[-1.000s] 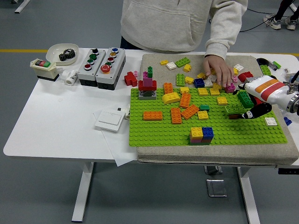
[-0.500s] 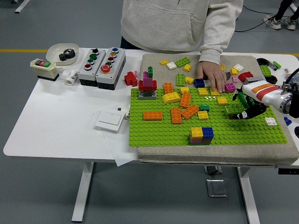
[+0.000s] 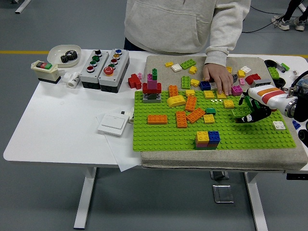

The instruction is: Pick up the brick,pile it on top of brick,press brick,pick up the brick,pile it on top of brick,press brick

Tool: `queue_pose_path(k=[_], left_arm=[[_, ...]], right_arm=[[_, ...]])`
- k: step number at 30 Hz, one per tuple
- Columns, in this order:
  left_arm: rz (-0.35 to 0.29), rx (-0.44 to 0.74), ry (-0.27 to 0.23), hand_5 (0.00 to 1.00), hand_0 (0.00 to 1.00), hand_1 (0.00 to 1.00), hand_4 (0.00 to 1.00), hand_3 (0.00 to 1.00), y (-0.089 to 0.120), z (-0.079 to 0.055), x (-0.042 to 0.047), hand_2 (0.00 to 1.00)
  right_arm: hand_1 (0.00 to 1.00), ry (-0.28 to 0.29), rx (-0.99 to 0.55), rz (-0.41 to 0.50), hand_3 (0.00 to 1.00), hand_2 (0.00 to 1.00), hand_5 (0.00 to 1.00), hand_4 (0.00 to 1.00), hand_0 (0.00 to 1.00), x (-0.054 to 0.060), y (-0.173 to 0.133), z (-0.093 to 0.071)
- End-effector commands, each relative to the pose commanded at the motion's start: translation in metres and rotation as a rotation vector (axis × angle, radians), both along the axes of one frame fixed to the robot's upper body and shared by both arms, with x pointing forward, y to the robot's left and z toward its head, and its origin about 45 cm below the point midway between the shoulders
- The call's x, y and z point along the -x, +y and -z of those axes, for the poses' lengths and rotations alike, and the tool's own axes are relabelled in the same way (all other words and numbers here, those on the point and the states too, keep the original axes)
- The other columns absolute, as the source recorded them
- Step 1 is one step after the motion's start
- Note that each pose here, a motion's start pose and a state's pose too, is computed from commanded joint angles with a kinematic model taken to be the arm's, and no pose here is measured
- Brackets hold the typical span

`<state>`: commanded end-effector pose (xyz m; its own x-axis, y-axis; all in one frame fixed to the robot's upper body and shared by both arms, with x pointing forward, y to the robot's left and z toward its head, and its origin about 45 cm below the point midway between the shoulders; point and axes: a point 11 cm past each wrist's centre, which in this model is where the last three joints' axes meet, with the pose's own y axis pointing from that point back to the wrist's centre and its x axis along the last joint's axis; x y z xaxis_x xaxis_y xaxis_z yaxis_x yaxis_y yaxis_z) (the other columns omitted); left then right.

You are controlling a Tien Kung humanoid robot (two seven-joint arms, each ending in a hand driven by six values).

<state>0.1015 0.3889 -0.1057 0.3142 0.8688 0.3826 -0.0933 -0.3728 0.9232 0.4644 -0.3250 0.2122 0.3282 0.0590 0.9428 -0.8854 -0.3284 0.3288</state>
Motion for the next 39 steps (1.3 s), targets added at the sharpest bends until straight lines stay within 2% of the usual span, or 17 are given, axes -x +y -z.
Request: queue_pose_path(k=[14, 39], left_arm=[[0.004, 0.002, -0.002, 0.662, 0.693, 0.73, 0.689, 0.596, -0.001, 0.0, -0.0017, 0.741], [0.009, 0.003, 0.004, 0.662, 0.693, 0.732, 0.689, 0.596, -0.002, 0.0, -0.0002, 0.74]], right_arm=[[0.135, 0.019, -0.001, 0.025, 0.579, 0.22, 0.537, 0.928, 0.188, -0.001, -0.004, 0.008], [0.129, 0.001, -0.006, 0.03, 0.536, 0.215, 0.589, 0.902, 0.181, -0.001, -0.003, 0.011]])
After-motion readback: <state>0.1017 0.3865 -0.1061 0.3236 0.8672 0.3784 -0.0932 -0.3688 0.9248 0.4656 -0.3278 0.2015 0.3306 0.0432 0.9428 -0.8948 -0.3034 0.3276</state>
